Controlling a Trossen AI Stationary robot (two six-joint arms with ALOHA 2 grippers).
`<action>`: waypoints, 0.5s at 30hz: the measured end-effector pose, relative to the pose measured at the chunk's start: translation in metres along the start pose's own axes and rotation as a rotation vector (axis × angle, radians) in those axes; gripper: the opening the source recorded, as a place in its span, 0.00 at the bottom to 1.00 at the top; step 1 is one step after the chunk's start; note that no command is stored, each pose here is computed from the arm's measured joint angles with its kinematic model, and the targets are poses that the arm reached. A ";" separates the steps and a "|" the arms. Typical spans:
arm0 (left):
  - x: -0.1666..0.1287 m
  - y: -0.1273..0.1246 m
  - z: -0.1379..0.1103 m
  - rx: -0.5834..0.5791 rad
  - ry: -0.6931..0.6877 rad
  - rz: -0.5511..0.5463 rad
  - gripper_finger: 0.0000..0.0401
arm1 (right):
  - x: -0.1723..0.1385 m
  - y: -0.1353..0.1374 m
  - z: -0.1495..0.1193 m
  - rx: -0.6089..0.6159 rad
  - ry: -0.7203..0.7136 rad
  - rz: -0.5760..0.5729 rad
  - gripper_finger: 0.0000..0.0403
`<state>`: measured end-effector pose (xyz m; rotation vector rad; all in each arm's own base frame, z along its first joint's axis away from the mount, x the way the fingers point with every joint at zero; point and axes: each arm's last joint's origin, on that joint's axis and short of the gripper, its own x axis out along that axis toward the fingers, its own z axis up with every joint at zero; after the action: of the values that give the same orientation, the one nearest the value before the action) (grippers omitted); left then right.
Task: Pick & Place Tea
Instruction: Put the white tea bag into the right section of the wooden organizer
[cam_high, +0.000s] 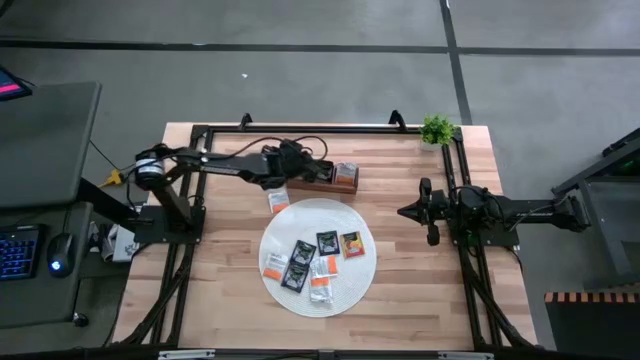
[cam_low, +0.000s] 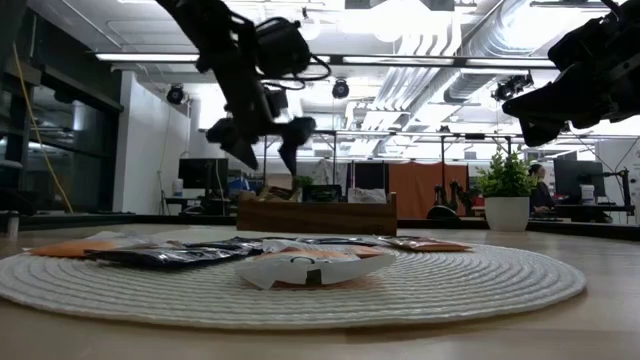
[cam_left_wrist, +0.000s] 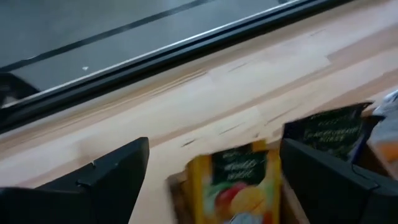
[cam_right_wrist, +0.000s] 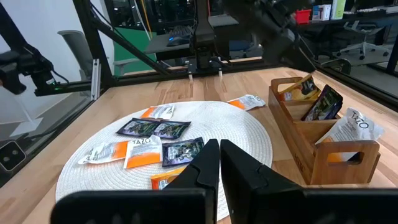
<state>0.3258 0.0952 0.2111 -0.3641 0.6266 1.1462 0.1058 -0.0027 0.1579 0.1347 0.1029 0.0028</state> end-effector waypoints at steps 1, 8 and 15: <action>-0.005 0.004 0.002 0.004 0.008 -0.002 0.89 | 0.000 0.000 0.000 0.000 0.000 0.000 0.03; -0.034 0.026 0.008 -0.033 0.119 -0.051 0.89 | 0.000 0.000 0.000 0.000 0.000 0.000 0.03; -0.050 0.059 -0.034 -0.273 0.332 -0.297 0.89 | 0.000 0.000 0.000 0.000 -0.001 0.000 0.03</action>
<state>0.2491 0.0621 0.2187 -0.8651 0.6779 0.8908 0.1057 -0.0027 0.1579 0.1347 0.1020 0.0029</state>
